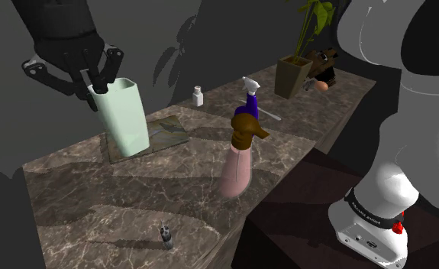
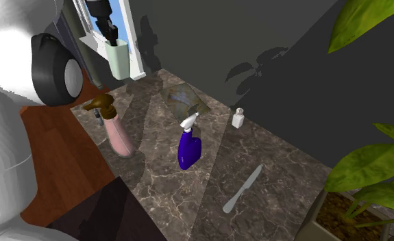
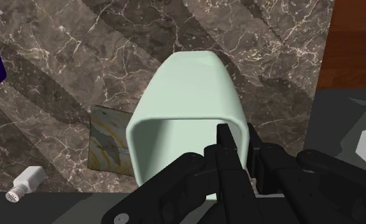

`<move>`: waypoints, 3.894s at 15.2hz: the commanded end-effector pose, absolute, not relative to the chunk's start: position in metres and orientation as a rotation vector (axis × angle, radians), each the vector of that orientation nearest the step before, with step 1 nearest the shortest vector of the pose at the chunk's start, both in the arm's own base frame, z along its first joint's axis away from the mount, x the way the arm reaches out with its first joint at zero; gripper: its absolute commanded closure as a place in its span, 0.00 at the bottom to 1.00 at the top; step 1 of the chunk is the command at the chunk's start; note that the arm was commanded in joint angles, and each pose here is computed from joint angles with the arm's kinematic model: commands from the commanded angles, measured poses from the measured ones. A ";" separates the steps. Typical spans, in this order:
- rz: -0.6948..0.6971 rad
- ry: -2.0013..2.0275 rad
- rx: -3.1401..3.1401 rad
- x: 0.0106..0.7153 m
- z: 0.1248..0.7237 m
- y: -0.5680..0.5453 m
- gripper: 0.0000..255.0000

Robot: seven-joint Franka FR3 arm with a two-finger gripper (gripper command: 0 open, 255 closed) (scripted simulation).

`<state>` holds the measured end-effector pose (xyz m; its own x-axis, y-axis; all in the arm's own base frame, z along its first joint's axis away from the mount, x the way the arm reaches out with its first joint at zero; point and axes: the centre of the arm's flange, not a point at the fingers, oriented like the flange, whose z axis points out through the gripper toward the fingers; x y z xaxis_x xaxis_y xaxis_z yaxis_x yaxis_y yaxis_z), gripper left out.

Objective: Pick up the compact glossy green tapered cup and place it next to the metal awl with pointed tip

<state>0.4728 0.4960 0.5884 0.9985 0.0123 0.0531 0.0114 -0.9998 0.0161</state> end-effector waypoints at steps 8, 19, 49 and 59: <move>0.084 0.018 3.125 0.471 0.541 0.496 1.00; 0.084 0.018 3.125 0.471 0.483 0.496 1.00; 0.084 0.018 3.125 0.471 0.394 0.496 0.00; 0.084 0.018 3.125 0.469 0.444 0.496 0.00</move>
<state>0.4687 0.4963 0.4435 0.9985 0.0117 0.0539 0.0108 -0.9998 0.0156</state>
